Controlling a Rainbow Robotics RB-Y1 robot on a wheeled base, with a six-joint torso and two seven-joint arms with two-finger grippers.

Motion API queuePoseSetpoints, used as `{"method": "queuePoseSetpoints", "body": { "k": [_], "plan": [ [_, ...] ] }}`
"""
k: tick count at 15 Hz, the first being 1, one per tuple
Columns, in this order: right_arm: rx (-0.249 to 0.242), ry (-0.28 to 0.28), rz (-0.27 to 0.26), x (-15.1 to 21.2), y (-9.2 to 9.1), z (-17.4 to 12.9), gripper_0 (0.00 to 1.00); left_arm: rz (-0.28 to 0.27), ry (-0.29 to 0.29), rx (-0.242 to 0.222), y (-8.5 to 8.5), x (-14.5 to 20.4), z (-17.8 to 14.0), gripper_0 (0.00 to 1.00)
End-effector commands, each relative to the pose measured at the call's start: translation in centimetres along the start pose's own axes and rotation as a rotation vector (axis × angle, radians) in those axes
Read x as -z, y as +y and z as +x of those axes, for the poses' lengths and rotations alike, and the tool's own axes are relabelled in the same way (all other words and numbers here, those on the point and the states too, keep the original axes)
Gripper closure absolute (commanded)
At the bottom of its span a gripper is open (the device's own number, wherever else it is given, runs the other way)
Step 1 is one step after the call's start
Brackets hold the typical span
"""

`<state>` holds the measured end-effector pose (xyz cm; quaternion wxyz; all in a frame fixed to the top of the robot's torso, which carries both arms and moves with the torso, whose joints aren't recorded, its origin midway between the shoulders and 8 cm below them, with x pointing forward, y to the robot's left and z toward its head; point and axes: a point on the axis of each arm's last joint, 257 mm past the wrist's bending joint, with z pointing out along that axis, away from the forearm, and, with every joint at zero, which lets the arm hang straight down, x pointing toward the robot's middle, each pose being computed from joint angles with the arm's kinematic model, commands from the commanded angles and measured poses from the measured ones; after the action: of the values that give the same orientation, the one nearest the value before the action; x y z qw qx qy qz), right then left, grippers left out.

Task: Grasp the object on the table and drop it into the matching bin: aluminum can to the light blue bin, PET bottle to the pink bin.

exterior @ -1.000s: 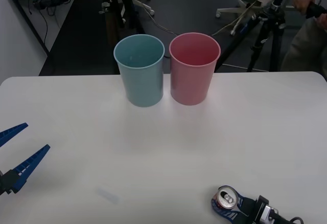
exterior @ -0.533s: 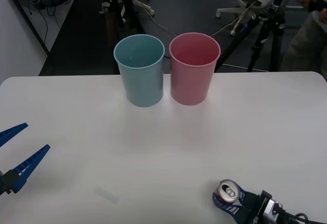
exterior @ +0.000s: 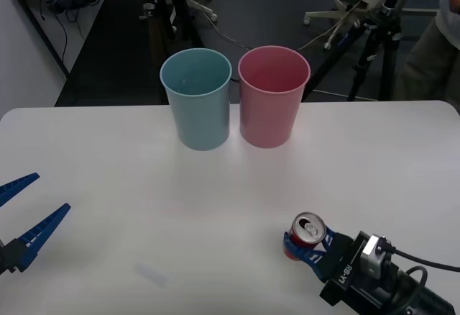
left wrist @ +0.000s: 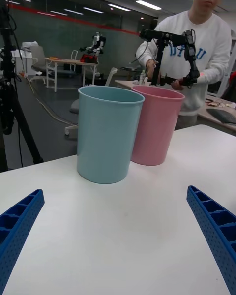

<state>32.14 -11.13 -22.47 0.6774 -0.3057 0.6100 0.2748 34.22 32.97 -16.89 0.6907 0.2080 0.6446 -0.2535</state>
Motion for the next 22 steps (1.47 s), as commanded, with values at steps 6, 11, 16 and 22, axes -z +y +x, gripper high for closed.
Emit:
{"method": "queuePoseSetpoints", "body": {
  "k": [6, 11, 16, 22],
  "plan": [
    [-0.06, -0.05, 0.036, -7.3, -0.9, -6.7, 1.0, 0.0, 0.0, 0.0, 0.0, 0.0, 0.0, 0.0],
    [-0.075, -0.088, 0.077, -12.2, -1.7, -10.3, 1.0, 0.0, 0.0, 0.0, 0.0, 0.0, 0.0, 0.0],
    [-0.103, -0.13, 0.082, -15.6, -2.8, -14.0, 1.0, 0.0, 0.0, 0.0, 0.0, 0.0, 0.0, 0.0],
    [-0.146, -0.167, 0.096, -19.2, -4.5, -18.3, 1.0, 0.0, 0.0, 0.0, 0.0, 0.0, 0.0, 0.0]
  ]
}}
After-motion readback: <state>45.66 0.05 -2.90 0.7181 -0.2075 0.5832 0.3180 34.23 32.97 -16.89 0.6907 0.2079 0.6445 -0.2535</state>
